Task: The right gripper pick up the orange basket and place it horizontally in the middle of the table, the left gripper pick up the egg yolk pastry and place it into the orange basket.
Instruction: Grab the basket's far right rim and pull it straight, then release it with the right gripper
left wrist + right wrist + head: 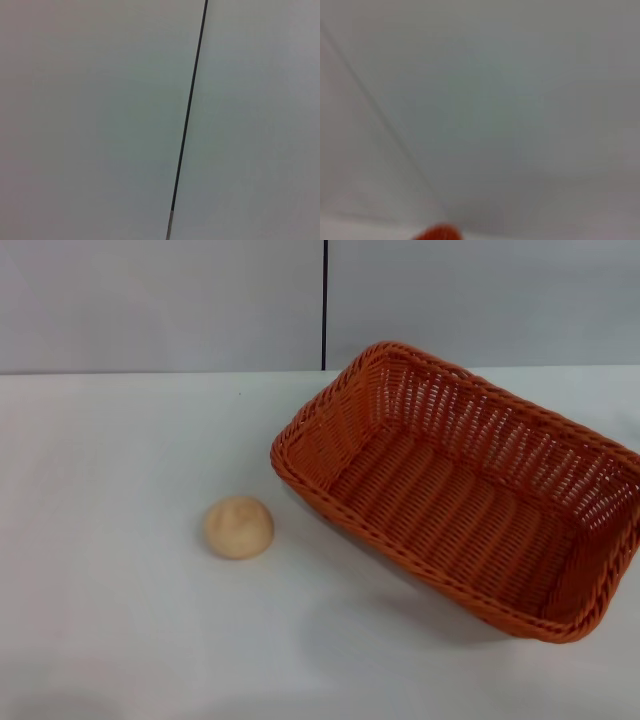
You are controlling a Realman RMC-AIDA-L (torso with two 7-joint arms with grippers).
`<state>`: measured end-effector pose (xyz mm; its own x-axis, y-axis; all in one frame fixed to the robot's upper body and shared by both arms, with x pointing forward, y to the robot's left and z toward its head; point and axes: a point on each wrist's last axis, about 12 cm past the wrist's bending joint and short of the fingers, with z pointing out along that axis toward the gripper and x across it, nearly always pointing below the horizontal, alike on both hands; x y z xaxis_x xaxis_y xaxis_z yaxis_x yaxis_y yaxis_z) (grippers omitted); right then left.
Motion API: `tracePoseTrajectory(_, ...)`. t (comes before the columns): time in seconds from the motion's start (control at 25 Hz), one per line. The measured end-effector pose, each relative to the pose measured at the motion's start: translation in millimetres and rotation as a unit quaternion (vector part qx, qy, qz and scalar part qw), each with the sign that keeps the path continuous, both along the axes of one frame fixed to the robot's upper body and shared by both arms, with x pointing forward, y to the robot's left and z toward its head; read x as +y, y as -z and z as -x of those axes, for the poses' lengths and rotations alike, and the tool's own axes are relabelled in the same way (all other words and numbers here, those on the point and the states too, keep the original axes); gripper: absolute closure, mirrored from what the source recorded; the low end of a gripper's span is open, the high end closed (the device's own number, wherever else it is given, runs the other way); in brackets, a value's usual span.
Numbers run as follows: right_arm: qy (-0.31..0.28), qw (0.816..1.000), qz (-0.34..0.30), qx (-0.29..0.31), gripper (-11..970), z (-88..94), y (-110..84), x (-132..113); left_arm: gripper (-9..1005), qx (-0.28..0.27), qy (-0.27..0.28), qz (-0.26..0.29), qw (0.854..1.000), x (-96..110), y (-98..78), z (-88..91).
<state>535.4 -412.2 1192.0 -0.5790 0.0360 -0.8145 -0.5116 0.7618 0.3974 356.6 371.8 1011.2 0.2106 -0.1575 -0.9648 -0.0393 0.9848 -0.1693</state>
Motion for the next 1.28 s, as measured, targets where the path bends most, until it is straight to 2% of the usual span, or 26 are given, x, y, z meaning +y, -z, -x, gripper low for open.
tracePoseTrajectory(0.04,0.000,1.000,0.000,0.000,171,0.0,0.0,0,210,0.000,0.000,0.000,1.000,0,0.0,0.0)
tracePoseTrajectory(0.08,-0.022,0.999,0.029,0.037,171,-14.8,-6.1,10,210,0.000,0.001,0.001,1.000,0,0.2,0.2)
tracePoseTrajectory(0.12,-0.022,0.999,0.029,0.037,171,-14.8,-6.1,10,210,0.001,0.003,0.002,1.000,-1,0.4,0.4)
tracePoseTrajectory(0.2,-0.044,0.993,0.068,0.081,171,-32.3,-6.6,25,210,0.002,0.008,0.003,1.000,-2,0.8,2.0)
tracePoseTrajectory(0.24,-0.044,0.993,0.068,0.081,171,-32.3,-6.6,25,210,0.002,0.008,0.003,1.000,-2,0.8,2.0)
tracePoseTrajectory(0.28,-0.060,0.989,0.087,0.106,171,-42.0,-3.3,35,210,0.002,0.009,0.003,1.000,-2,0.9,2.9)
tracePoseTrajectory(0.36,-0.067,0.986,0.093,0.119,171,-45.7,-0.4,39,210,0.004,0.009,0.004,1.000,-2,1.2,4.6)
tracePoseTrajectory(0.44,-0.099,0.979,0.102,0.147,171,-56.3,13.5,59,210,0.006,0.007,0.004,1.000,-2,1.8,7.0)
tracePoseTrajectory(0.76,-0.115,0.974,0.124,0.151,170,-64.1,35.4,84,210,0.008,0.004,0.004,1.000,-1,2.4,10.4)
tracePoseTrajectory(0.96,-0.111,0.975,0.128,0.145,170,-65.0,40.9,88,211,0.010,0.003,0.002,1.000,0,2.5,12.0)
tracePoseTrajectory(1.28,-0.110,0.976,0.132,0.135,170,-67.4,61.6,98,211,0.009,0.005,-0.001,1.000,1,1.8,11.7)
